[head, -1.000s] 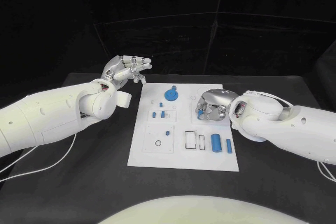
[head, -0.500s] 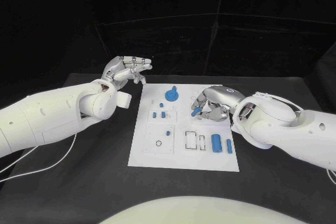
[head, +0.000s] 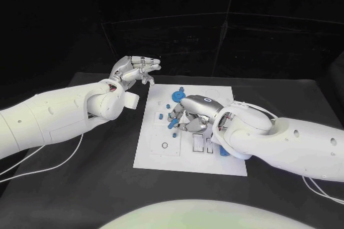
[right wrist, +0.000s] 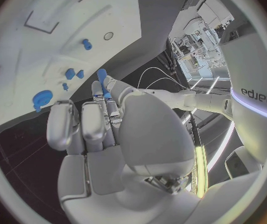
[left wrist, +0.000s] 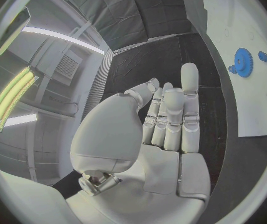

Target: Assemble the parts on the task board

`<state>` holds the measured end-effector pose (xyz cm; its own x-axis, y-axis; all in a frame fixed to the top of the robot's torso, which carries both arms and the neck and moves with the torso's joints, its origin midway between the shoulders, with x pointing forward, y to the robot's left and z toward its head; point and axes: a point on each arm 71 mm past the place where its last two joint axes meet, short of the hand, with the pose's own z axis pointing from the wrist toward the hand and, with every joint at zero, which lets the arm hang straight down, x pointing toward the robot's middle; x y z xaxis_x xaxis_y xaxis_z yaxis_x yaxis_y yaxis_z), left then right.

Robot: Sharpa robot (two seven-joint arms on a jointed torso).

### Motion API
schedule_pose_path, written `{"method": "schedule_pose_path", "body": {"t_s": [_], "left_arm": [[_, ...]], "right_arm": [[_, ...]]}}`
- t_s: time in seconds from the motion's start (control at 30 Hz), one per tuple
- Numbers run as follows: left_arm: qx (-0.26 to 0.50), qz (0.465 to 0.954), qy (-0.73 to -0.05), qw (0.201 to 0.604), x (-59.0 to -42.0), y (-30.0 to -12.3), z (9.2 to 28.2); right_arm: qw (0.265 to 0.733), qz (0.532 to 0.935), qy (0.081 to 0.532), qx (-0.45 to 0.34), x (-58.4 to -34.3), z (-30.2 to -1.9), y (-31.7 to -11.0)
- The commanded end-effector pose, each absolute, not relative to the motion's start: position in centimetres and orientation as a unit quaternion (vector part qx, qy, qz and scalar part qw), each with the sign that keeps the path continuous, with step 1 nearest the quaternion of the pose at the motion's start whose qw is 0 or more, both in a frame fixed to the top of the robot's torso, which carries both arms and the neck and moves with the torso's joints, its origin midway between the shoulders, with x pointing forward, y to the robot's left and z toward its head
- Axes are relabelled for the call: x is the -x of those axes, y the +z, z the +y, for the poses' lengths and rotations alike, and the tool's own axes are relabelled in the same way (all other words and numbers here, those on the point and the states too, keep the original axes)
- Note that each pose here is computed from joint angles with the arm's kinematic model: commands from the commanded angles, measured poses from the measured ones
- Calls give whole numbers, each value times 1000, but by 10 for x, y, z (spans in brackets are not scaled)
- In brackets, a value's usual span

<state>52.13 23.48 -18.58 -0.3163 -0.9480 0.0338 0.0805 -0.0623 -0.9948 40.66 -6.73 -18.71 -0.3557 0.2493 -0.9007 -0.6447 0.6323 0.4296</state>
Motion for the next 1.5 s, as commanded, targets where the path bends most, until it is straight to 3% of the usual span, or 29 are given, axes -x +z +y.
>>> {"method": "schedule_pose_path", "body": {"t_s": [0.03,0.47,1.5], "left_arm": [[401,537,-614,418,-521,-184,232],[400,538,-614,416,-522,-185,230],[400,539,-614,415,-523,-186,230]], "right_arm": [[537,712,419,171,-401,-54,-197],[500,738,404,205,-394,-36,-232],[526,737,355,233,-395,-36,-235]]}}
